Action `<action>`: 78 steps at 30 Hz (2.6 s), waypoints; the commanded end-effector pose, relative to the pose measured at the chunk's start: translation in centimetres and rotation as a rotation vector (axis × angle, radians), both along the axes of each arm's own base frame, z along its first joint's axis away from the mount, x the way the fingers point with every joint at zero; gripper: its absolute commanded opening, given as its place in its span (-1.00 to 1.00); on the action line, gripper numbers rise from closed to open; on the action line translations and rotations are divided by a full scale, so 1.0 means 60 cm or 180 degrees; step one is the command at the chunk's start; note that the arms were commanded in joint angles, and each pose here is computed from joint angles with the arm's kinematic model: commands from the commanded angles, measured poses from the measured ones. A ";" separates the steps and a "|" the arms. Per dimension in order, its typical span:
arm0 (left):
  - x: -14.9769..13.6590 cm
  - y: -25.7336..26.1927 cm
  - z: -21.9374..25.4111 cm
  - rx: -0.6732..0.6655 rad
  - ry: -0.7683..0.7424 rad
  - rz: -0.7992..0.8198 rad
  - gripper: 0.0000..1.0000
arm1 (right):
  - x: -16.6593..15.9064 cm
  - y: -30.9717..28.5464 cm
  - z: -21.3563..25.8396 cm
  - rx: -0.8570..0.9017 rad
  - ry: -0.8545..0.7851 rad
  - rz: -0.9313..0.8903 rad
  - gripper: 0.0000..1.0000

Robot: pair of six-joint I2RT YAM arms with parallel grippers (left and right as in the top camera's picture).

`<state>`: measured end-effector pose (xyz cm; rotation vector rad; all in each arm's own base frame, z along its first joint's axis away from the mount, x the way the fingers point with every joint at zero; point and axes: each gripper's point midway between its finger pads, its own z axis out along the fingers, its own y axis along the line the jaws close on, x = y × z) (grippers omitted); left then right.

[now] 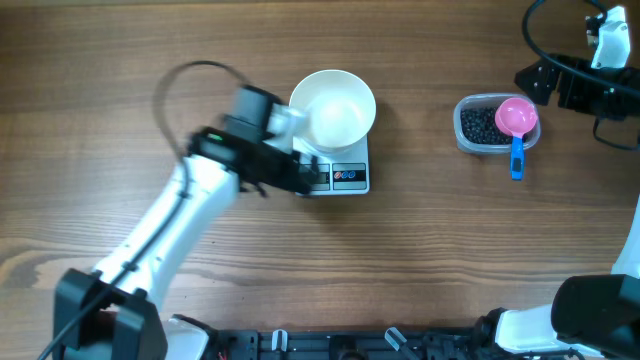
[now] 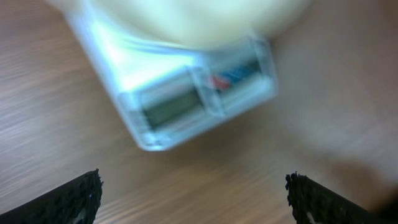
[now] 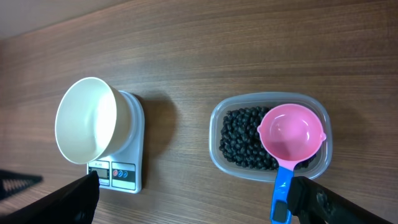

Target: Scoop item into bowl and weigh 150g on scale

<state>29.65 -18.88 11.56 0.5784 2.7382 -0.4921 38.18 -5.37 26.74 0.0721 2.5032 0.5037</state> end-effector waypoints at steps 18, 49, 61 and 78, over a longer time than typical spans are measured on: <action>-0.065 -0.159 -0.102 0.0716 -0.0524 -0.1541 1.00 | 0.002 0.003 -0.008 0.0060 0.0037 0.0005 1.00; -0.043 -0.156 -0.194 0.1051 -0.0453 -0.1539 1.00 | 0.002 0.003 -0.008 0.0060 0.0037 0.0005 0.99; -0.053 -0.145 -0.236 0.1166 -0.0268 -0.1554 1.00 | 0.002 0.003 -0.008 0.0060 0.0037 0.0005 1.00; -0.050 -0.143 -0.246 0.1145 -0.0279 -0.1371 1.00 | 0.002 0.003 -0.008 0.0060 0.0037 0.0005 1.00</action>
